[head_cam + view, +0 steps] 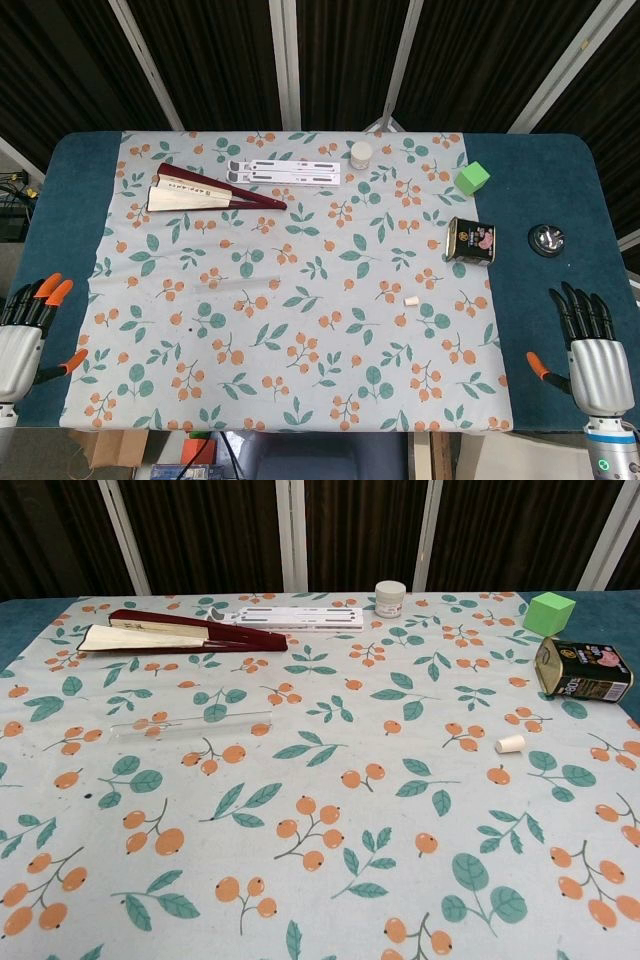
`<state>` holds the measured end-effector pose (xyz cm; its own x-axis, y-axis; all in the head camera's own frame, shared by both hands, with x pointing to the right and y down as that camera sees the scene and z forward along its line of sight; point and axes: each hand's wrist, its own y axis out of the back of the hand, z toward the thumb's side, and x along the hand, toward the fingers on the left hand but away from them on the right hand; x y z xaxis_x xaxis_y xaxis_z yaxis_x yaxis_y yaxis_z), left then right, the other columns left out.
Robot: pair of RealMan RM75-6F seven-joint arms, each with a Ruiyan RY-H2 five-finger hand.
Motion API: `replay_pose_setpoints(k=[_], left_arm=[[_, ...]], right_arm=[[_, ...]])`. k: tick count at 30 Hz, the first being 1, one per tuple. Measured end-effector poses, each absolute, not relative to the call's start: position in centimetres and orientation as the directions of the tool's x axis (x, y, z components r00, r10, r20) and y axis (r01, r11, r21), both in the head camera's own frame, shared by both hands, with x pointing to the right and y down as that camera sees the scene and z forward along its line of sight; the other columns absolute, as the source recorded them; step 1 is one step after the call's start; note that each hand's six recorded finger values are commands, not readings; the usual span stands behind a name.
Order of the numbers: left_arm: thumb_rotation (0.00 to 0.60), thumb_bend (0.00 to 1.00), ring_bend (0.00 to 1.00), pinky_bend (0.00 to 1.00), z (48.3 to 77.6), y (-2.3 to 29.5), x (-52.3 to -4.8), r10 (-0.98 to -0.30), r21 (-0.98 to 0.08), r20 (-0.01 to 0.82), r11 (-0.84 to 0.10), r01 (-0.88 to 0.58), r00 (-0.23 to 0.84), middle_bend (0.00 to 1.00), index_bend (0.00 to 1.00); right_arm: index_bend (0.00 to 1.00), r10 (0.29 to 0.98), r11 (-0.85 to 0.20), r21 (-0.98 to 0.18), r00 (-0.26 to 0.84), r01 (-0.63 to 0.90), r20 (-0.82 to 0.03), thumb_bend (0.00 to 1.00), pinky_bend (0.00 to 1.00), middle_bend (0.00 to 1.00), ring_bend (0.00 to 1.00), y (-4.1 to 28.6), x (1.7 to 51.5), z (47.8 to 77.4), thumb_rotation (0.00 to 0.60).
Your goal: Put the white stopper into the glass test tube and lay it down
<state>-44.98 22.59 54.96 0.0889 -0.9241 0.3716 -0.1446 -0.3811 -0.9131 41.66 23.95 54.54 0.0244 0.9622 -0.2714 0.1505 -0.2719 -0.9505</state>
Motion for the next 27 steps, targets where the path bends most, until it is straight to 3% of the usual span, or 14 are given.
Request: replay_pose_setpoints(k=[23, 27], left_arm=[[0.600, 0.09, 0.00, 0.00, 55.6, 22.0, -43.9, -0.912, -0.902, 0.404, -0.410, -0.136, 0.073, 0.00, 0.00], [0.600, 0.10, 0.00, 0.00, 56.1, 20.3, -42.5, -0.910, -0.902, 0.409, -0.415, -0.115, 0.073, 0.11, 0.09]], right_arm=[[0.00, 0.963, -0.268, -0.948, 0.026, 0.170, -0.268, 0.24, 0.00, 0.00, 0.00, 23.9, 41.6, 54.5, 0.600], [0.00, 0.962, -0.274, -0.946, 0.027, 0.176, -0.273, 0.24, 0.00, 0.00, 0.00, 23.9, 41.5, 54.7, 0.600]])
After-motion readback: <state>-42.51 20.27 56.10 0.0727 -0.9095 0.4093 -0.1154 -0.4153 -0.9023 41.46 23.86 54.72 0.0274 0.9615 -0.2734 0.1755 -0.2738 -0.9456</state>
